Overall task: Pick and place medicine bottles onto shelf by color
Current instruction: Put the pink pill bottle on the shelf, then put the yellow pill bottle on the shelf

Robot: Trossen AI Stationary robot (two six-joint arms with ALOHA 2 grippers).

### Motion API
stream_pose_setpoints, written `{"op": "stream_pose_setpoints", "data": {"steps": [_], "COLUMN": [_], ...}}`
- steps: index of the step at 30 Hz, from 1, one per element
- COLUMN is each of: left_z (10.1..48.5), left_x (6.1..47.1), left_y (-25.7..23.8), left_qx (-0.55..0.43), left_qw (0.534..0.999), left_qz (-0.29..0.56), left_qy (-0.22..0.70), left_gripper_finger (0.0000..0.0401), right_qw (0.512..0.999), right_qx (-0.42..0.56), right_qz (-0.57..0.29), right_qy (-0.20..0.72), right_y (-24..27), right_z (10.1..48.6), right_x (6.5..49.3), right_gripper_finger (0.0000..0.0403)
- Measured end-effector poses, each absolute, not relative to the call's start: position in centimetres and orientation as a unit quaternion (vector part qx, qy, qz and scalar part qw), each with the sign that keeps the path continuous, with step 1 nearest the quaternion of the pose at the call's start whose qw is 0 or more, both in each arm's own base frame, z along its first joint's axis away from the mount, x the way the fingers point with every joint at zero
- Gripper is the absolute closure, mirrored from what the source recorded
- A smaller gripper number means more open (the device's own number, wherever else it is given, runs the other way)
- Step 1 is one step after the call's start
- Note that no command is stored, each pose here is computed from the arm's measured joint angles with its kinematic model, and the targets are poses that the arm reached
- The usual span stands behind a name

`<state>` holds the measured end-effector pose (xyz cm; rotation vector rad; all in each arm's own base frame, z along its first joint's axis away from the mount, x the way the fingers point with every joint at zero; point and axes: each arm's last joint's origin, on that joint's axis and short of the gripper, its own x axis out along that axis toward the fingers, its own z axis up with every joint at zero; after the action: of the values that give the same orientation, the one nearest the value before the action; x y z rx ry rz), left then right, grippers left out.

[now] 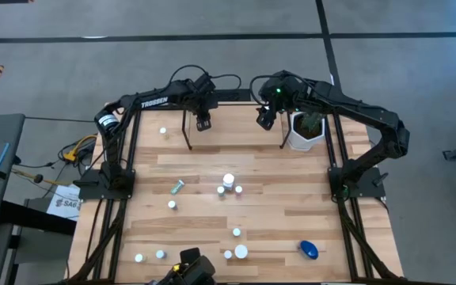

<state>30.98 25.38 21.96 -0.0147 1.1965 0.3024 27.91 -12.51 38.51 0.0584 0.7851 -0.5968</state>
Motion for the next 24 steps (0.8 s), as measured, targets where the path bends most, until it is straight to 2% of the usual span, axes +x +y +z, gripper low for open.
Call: {"op": "stream_pose_setpoints", "data": {"steps": [8, 17, 24], "left_z": [24.0, 26.6, 30.6], "left_x": [31.4, 31.4, 30.3], "left_y": [25.5, 24.7, 22.6], "left_qx": [-0.004, -0.007, -0.005], "left_qw": [0.819, 0.798, 0.807], "left_qz": [0.144, 0.145, 0.137], "left_qy": [0.555, 0.585, 0.574], "left_gripper_finger": [0.0247, 0.0247, 0.0247], "right_qw": [0.881, 0.88, 0.88], "right_qx": [0.028, 0.028, 0.028], "right_qz": [-0.286, -0.286, -0.286], "right_qy": [0.377, 0.377, 0.377], "right_y": [-12.5, -12.5, -12.5], "right_z": [38.5, 38.5, 38.5], "right_x": [27.9, 27.9, 27.9], "right_gripper_finger": [0.0133, 0.0133, 0.0133]}}
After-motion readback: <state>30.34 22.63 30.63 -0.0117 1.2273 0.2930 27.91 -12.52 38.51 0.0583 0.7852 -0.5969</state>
